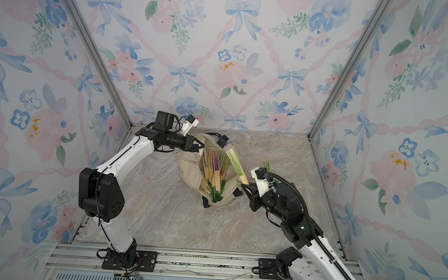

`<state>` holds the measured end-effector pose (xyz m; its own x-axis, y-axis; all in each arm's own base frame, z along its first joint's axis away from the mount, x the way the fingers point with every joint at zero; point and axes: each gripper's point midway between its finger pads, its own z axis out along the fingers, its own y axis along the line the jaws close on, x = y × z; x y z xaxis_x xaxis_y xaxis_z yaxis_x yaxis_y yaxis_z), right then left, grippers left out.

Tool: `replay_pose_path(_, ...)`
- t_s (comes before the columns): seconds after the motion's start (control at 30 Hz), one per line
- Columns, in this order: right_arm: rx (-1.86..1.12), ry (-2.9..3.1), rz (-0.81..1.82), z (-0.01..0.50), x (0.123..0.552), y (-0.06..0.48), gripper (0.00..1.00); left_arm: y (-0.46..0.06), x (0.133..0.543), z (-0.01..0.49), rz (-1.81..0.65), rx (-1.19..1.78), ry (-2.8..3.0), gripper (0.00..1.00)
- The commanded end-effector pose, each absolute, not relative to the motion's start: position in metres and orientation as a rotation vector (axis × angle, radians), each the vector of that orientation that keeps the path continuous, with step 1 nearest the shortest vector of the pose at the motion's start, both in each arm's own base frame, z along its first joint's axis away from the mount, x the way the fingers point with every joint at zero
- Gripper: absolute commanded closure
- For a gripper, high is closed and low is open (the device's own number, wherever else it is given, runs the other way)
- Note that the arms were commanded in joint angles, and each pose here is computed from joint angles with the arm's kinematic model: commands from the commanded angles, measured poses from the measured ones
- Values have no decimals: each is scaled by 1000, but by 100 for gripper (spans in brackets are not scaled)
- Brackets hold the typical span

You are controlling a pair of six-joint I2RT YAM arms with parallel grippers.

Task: Take out the folding fans from the tote bags
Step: Place the folding fan at the center of the board.

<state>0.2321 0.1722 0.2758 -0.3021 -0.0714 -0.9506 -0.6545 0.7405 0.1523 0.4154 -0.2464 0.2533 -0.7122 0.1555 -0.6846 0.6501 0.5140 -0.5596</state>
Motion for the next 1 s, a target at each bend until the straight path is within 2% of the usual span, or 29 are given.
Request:
replay_pose_path(0.0,-503,1805,681,301,233,158,100,-247,415,262,-1167,667,2150,100)
replay_pose_path(0.17,-215,1917,573,292,291,105,100,-247,416,260,-1149,653,2163,100)
replay_pose_path(0.43,20,2265,308,194,370,49,100,-255,411,260,-1164,680,2159,100)
replay_pose_path(0.63,95,2449,72,132,394,15,100,-256,410,262,-1166,693,2148,100)
replay_pose_path(0.87,151,2569,-27,88,397,-3,100,-257,410,259,-1175,695,2153,100)
replay_pose_path(0.97,154,2617,-37,74,397,-5,96,-256,411,259,-1175,691,2154,100)
